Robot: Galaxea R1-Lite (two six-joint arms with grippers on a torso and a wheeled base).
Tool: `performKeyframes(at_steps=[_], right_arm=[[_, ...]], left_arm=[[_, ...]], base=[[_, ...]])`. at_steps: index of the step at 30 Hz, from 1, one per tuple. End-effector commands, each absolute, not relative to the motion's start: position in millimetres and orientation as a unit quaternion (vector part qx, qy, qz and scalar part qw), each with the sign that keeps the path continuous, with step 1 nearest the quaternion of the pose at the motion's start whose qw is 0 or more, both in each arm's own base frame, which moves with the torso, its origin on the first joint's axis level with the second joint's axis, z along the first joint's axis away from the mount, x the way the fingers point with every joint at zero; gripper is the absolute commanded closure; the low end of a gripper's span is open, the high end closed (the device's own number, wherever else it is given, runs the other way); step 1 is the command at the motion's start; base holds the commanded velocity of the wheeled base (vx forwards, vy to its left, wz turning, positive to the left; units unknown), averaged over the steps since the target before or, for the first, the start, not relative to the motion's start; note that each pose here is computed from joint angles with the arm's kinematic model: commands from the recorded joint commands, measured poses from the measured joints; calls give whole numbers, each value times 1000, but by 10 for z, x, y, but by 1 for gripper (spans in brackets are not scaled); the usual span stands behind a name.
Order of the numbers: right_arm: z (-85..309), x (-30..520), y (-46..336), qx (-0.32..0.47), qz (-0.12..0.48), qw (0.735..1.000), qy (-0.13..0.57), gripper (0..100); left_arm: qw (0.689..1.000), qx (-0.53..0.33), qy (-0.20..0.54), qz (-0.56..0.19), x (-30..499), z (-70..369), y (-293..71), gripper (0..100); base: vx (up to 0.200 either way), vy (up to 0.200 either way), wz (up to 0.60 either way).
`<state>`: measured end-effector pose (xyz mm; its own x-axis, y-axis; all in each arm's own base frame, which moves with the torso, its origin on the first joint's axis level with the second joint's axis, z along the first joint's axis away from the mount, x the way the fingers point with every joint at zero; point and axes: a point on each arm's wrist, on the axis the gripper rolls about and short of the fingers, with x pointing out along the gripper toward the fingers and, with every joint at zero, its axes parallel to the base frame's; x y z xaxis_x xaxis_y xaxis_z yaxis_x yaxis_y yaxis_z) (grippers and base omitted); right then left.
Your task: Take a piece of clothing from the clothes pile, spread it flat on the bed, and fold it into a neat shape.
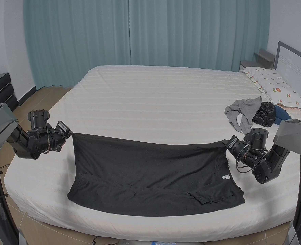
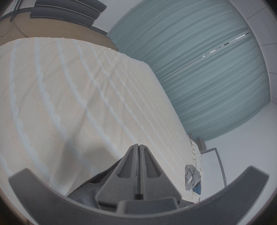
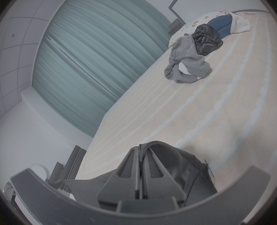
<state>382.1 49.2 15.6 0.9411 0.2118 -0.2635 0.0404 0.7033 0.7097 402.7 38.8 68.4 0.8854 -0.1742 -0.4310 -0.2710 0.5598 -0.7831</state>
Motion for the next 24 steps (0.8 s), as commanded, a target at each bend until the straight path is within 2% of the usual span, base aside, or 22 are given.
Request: performKeyframes(at_steps=[1,12,24], right_arm=[[224,3633,468,372,51,909,182,100],[-68,3194,426,324,66,906,264,100],[-327,3031,427,294,59,899,319,100]], left_arm=[[853,-450,264,34,3924,557,385,100],[875,-346,336,36,3520,239,437,100],[863,-316,393,39,3316,-36,408,100]], base=[[0,0,0],[0,0,0],[0,0,0]])
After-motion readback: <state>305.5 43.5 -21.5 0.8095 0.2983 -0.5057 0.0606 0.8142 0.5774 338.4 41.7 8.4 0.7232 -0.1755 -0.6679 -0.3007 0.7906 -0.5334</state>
